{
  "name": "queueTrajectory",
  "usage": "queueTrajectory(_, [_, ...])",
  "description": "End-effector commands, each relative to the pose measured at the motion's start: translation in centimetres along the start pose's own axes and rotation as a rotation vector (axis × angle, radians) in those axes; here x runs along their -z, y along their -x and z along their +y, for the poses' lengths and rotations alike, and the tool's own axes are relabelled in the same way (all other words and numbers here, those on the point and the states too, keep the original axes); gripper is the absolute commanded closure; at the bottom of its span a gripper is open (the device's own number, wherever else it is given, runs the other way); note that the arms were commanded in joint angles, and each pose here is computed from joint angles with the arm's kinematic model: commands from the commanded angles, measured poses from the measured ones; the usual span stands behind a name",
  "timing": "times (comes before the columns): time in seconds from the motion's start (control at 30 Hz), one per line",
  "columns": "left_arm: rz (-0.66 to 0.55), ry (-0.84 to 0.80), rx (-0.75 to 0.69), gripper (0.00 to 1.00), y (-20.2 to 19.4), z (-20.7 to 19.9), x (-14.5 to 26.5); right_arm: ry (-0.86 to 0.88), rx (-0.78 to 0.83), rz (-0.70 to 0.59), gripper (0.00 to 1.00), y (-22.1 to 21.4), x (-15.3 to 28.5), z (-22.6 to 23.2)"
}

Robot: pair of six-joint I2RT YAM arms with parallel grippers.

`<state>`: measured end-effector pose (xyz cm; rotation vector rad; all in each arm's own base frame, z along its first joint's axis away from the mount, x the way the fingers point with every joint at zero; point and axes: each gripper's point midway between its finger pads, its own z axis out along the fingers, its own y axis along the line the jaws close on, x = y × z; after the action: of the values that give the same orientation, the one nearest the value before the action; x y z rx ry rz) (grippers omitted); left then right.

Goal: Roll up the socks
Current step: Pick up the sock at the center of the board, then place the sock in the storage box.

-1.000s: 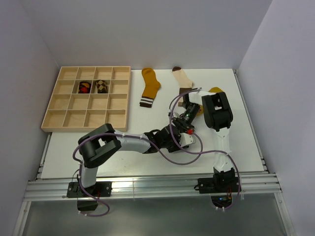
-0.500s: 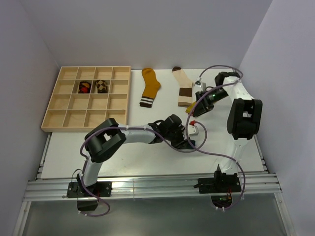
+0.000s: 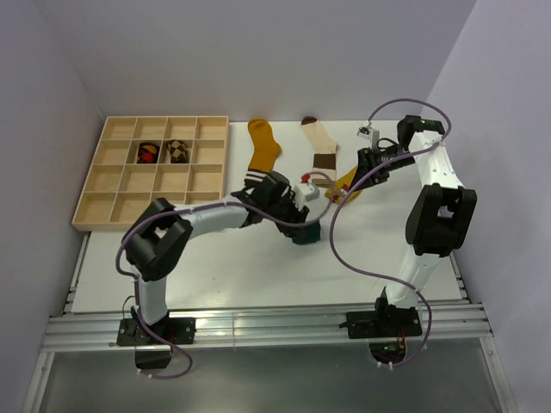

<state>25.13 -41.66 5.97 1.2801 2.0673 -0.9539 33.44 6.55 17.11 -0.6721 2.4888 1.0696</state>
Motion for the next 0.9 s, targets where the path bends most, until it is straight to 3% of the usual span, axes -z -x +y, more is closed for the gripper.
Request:
queueTrajectory(0.0, [-0.191, 0.031, 0.043, 1.00, 6.8, 0.8, 6.1, 0.009, 0.025, -0.031, 0.49, 0.6, 2.2, 2.5])
queueTrajectory(0.17, [-0.381, 0.202, 0.104, 1.00, 11.3, 5.4, 13.6, -0.005, 0.040, -0.044, 0.49, 1.1, 2.7, 2.6])
queueTrajectory(0.3, [-0.503, 0.457, 0.167, 1.00, 13.5, 10.9, 20.1, -0.024, 0.038, -0.053, 0.49, 1.7, 3.0, 2.2])
queueTrajectory(0.5, [-0.642, 1.080, 0.292, 1.00, 13.7, 20.5, 32.4, -0.100, 0.026, -0.082, 0.50, 3.3, 3.5, 0.7])
queueTrajectory(0.57, [-0.624, 1.306, 0.331, 1.00, 12.2, 23.1, 35.1, -0.128, 0.024, -0.090, 0.50, 3.7, 3.5, 0.0])
queueTrajectory(0.7, [-0.617, 1.548, 0.374, 1.00, 12.3, 26.5, 37.4, -0.134, 0.020, -0.086, 0.50, 3.8, 3.4, -0.3])
queueTrajectory(0.83, [-0.427, 1.711, 0.390, 1.00, 9.6, 31.7, 34.4, -0.145, 0.021, -0.081, 0.50, 3.7, 3.5, -0.4])
queueTrajectory(0.87, [-0.439, 1.741, 0.393, 1.00, 10.3, 32.2, 34.7, -0.150, 0.021, -0.082, 0.50, 3.7, 3.5, -0.5])
